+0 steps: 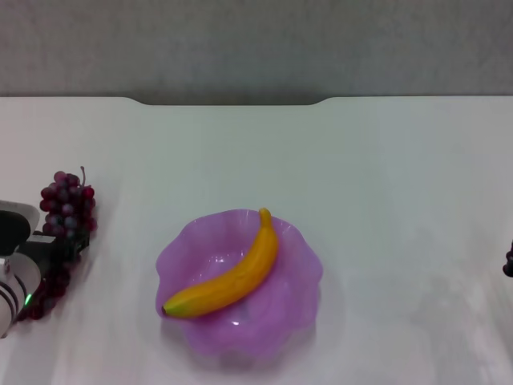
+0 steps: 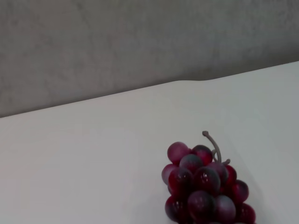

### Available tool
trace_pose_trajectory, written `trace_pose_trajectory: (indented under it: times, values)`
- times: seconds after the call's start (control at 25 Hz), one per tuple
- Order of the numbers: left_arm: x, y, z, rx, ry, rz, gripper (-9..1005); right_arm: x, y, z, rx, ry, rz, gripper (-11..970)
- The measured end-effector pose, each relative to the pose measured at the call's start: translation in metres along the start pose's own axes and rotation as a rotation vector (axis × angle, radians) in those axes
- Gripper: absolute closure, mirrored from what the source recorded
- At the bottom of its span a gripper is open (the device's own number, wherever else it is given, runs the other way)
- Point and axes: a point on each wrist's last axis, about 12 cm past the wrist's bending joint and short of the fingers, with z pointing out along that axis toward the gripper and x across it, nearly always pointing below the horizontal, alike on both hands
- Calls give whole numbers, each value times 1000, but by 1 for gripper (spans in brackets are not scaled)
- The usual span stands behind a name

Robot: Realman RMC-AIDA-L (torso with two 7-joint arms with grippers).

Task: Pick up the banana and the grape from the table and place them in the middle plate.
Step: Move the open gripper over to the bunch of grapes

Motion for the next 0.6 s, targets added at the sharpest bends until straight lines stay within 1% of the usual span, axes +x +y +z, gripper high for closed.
trace_pose_trajectory:
  times: [0.36,0.56,0.6]
  values:
    - [6,2,-2,-6,13,3,131,0,0,0,0,0,0,937]
    - [8,2,-2,-6,21,1,302,0,0,0,0,0,0,937]
    - [8,2,-2,-6,21,1,315,0,0,0,0,0,0,937]
